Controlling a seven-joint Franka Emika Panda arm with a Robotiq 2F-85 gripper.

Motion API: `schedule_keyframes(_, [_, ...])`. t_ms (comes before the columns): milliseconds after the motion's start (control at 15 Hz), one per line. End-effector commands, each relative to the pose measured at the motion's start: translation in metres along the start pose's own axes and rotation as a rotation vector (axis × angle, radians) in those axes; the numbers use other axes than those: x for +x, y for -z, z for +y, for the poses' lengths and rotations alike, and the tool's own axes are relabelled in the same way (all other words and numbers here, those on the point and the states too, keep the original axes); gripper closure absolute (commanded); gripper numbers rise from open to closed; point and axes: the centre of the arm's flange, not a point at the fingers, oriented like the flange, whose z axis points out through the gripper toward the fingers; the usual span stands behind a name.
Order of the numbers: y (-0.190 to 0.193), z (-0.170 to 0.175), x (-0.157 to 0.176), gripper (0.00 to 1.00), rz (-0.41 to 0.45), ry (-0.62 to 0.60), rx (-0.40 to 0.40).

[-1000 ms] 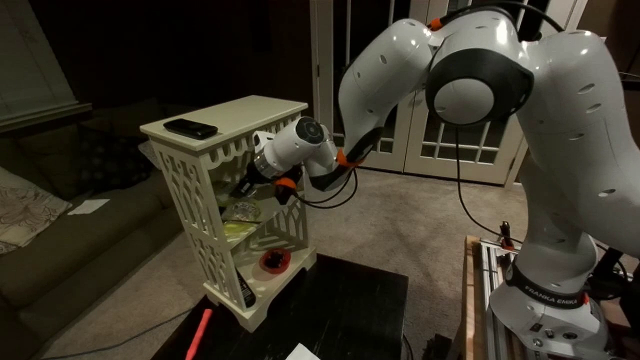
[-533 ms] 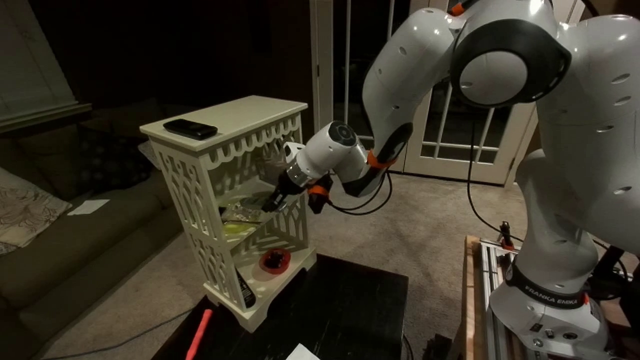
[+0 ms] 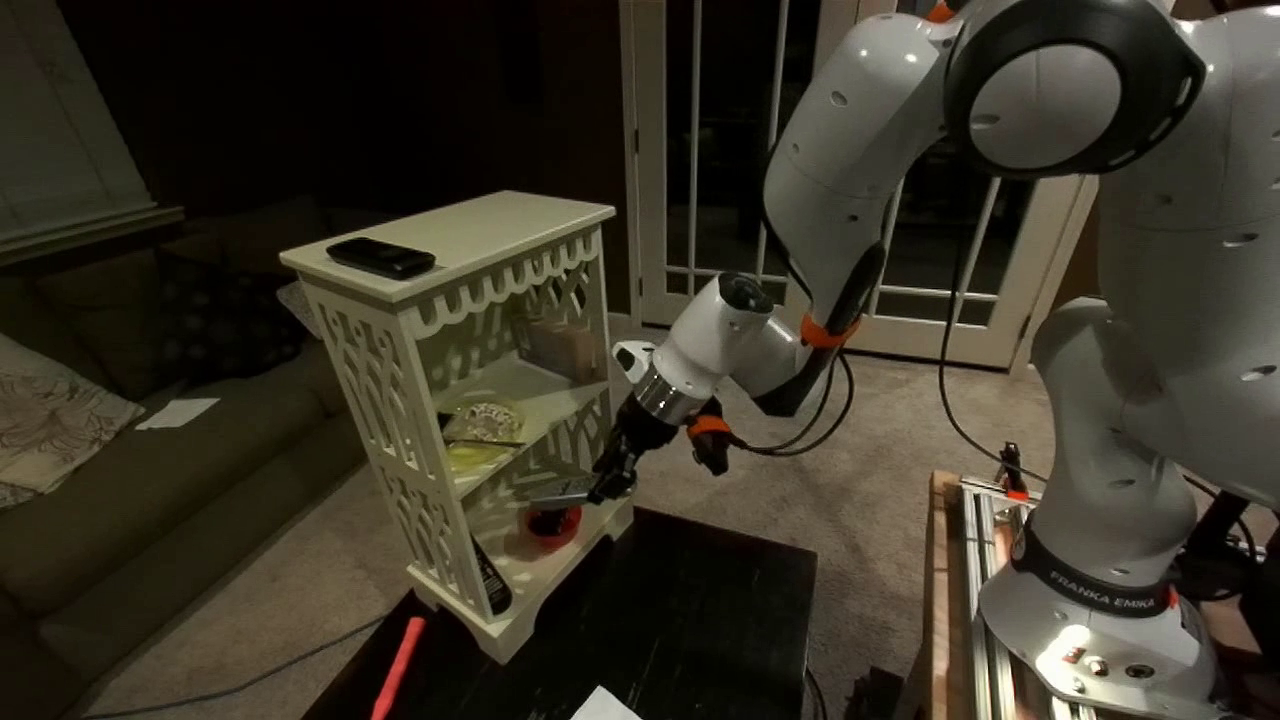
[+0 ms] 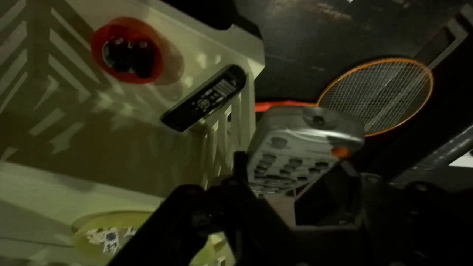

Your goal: Remove the grey remote from the middle shelf and put it in the bottom shelf

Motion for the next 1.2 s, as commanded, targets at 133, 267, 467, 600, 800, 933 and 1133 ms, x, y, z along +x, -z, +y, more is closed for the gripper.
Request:
schedule_keyframes(133, [-0.016, -0.017, -0.028, 0.69, -0.074, 0.041, 0.078])
schedule_keyframes(267, [-0.024, -0.018, -0.036, 0.44, -0.095, 0.044, 0.085])
schedule_keyframes(467, [-0.022, -0.017, -0.033, 0.44, -0.088, 0.042, 0.082])
schedule_keyframes(600, [-0.028, -0.013, -0.035, 0.69, -0.093, 0.044, 0.098])
schedule_keyframes(800, [-0.052, 0.007, -0.055, 0.69, -0.139, 0.036, 0.122])
schedule_keyframes(933, [-0.069, 0.022, -0.074, 0.69, -0.177, 0.027, 0.153])
schedule_keyframes(1133, [-0.094, 0.038, -0.104, 0.69, -0.220, 0.009, 0.262])
